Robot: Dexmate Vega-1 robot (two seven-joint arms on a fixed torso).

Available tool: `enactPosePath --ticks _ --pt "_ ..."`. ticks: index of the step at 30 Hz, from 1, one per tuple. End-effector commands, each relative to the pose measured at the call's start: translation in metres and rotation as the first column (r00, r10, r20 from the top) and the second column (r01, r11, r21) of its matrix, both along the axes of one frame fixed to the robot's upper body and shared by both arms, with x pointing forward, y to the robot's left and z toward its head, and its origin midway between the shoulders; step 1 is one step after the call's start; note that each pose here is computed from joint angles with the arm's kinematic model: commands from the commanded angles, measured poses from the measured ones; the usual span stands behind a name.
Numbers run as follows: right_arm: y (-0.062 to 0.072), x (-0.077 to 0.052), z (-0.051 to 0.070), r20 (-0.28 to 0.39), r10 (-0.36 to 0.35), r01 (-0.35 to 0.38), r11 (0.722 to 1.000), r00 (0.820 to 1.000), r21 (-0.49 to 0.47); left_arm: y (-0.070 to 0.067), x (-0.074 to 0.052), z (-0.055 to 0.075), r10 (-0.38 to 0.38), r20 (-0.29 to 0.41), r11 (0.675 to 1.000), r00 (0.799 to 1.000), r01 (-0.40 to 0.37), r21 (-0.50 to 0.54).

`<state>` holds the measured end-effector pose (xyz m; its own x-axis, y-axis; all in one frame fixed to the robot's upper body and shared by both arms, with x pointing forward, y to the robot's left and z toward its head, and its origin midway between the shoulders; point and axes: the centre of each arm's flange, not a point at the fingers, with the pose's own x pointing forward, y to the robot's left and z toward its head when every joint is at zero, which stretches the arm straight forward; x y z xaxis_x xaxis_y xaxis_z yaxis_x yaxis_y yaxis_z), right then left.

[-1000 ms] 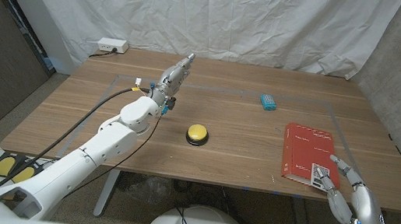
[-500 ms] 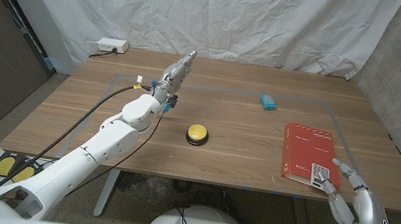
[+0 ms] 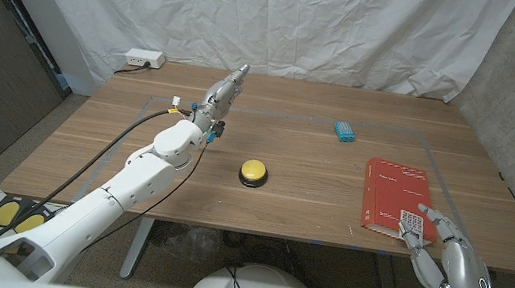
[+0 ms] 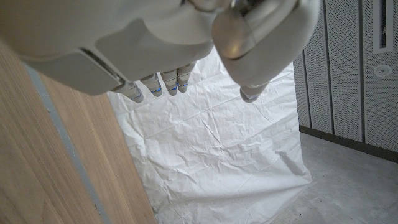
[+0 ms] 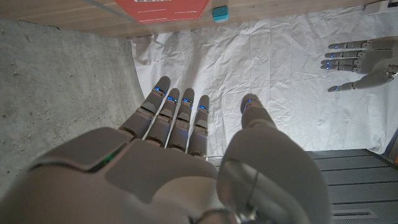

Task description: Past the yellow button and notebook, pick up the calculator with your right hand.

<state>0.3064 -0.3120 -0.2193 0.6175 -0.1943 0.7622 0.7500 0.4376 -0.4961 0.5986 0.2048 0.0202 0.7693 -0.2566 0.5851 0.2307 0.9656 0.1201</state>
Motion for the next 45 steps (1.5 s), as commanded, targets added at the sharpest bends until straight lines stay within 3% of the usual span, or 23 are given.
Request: enactPosePath --ticks 1,19,29,45 --pt "0.003 -0.004 -0.007 -0.013 -0.062 0.061 0.996 0.998 -0.072 -0.002 -0.004 0.000 0.000 0.005 1.000 1.000 0.000 0.003" --pt "0.008 -0.004 -0.016 0.014 -0.149 0.150 0.978 0.989 -0.145 -0.005 -0.009 0.011 -0.005 0.036 1.000 0.999 0.004 0.015" --pt "0.008 -0.003 -0.019 -0.017 -0.172 0.167 0.971 0.985 -0.169 -0.010 -0.010 0.013 -0.018 0.044 1.000 0.999 0.018 0.019" --pt "0.010 -0.002 -0.024 -0.049 -0.260 0.242 0.942 0.964 -0.232 -0.015 -0.012 0.018 -0.024 0.056 0.999 0.998 0.023 0.022"
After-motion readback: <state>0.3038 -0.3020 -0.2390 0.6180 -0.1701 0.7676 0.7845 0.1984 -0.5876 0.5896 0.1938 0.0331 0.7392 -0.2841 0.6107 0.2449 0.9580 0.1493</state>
